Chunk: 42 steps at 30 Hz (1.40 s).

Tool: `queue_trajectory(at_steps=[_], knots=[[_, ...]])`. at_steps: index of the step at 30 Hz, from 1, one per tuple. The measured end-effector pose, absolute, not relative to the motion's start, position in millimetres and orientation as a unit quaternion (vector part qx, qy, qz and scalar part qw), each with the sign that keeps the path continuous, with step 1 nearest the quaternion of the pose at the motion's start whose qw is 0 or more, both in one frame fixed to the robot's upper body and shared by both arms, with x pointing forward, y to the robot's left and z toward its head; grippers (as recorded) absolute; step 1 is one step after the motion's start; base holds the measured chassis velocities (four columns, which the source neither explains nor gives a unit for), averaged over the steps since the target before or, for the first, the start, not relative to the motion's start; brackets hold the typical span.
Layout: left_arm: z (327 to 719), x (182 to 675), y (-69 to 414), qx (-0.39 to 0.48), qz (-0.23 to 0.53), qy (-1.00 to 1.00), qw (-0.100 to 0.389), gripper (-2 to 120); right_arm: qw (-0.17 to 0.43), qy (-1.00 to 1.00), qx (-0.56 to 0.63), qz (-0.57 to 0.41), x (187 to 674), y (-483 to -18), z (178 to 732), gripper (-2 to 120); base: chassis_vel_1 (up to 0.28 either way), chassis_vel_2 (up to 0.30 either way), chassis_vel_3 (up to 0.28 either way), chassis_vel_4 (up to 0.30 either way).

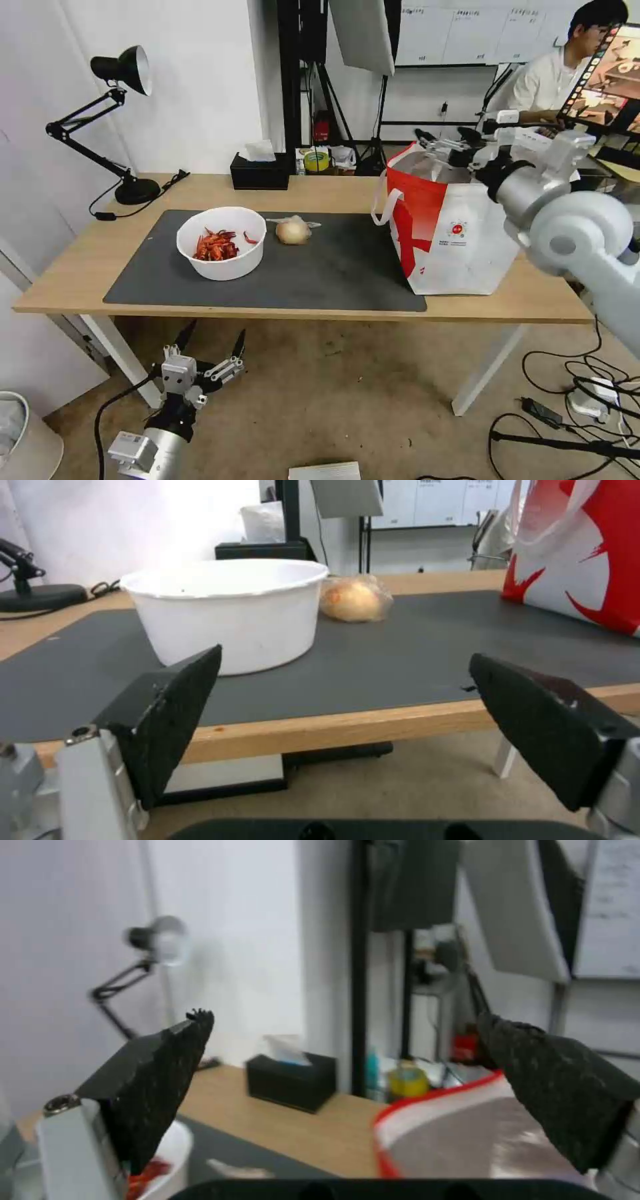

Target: Pick up the trash from the table and place it into the takeout bag.

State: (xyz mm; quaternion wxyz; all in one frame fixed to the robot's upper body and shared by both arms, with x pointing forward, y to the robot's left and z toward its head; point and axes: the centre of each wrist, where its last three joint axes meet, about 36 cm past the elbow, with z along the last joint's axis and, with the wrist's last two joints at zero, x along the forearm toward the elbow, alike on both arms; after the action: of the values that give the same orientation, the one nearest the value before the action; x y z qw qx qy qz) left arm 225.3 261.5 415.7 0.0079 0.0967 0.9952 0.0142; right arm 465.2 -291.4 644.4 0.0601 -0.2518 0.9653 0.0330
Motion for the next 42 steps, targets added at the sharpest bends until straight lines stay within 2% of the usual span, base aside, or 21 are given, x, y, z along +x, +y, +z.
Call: queue_trajectory(at_steps=[10,20,24,35,42], knots=[[415.9,226.6,261.1,0.094,0.013,0.995,0.010,100,0.046,0.956,-0.289,0.028,415.4,-273.5,574.0,100,0.000,0.000,0.000,0.000],[413.2,226.7,262.9,0.093,0.015,0.996,0.008,100,0.014,0.962,-0.270,0.040,377.0,-262.7,512.1,100,0.000,0.000,0.000,0.000],[411.5,226.6,262.2,0.092,0.013,0.996,0.007,100,-0.012,0.966,-0.254,0.038,347.4,-258.7,468.4,100,0.000,0.000,0.000,0.000],[407.5,226.3,262.7,0.092,0.014,0.996,0.003,100,-0.038,0.975,-0.215,0.033,314.9,-249.9,424.1,100,0.000,0.000,0.000,0.000],[404.2,226.2,264.1,0.090,0.015,0.996,0.000,100,-0.044,0.977,-0.207,0.041,308.1,-246.3,414.0,100,0.000,0.000,0.000,0.000]])
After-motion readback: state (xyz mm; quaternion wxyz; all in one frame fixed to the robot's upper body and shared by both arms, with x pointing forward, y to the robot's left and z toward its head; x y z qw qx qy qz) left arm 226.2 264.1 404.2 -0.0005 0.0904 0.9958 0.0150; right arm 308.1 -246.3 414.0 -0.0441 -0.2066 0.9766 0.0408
